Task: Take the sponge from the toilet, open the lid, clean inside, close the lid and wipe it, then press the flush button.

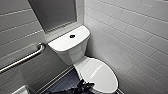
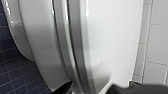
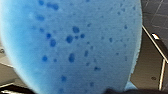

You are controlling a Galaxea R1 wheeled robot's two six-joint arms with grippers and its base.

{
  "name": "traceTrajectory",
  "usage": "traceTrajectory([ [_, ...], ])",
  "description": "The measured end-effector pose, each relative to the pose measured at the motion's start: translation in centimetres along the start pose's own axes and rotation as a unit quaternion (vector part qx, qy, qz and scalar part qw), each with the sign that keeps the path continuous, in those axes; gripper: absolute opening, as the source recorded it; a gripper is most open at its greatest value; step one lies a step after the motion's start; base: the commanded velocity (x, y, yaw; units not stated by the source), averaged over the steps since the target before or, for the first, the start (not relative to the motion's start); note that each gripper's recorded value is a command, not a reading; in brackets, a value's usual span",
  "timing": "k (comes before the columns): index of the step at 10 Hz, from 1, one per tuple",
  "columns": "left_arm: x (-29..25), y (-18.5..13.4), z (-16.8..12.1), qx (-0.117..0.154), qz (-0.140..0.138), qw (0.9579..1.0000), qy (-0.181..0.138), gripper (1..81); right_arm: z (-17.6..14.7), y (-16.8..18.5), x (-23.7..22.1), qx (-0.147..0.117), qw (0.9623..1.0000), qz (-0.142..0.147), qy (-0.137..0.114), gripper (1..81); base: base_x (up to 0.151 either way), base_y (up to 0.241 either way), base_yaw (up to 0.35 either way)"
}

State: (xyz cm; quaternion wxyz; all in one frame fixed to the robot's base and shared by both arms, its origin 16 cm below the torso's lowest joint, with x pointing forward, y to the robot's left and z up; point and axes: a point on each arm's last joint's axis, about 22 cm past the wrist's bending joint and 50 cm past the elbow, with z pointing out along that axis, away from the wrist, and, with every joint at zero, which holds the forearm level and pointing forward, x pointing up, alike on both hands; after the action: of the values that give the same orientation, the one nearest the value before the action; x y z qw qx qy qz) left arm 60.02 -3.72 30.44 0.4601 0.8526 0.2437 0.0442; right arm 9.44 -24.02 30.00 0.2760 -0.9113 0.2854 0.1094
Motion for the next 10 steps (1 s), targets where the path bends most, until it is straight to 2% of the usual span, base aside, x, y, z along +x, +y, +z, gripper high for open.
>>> traceTrajectory([
  [2, 0.0, 0.1, -0.1, 0.0, 0.001, 1.0, -0.002, 81.1, 0.2, -0.1, -0.1, 0.001, 1.0, 0.0, 0.0, 1.0, 0.0, 0.0, 0.0],
  [5, -0.2, 1.4, -0.4, -0.016, 0.0, 0.9999, -0.006, 81.1, 0.4, -0.1, -0.1, 0.001, 1.0, 0.0, 0.0, 1.0, 0.0, 0.0, 0.0],
  [10, 0.2, 0.9, 0.1, -0.01, -0.009, 0.9999, 0.002, 81.1, 0.4, -0.1, -0.1, 0.0, 1.0, 0.0, 0.0, 1.0, 0.0, 0.0, 0.0],
])
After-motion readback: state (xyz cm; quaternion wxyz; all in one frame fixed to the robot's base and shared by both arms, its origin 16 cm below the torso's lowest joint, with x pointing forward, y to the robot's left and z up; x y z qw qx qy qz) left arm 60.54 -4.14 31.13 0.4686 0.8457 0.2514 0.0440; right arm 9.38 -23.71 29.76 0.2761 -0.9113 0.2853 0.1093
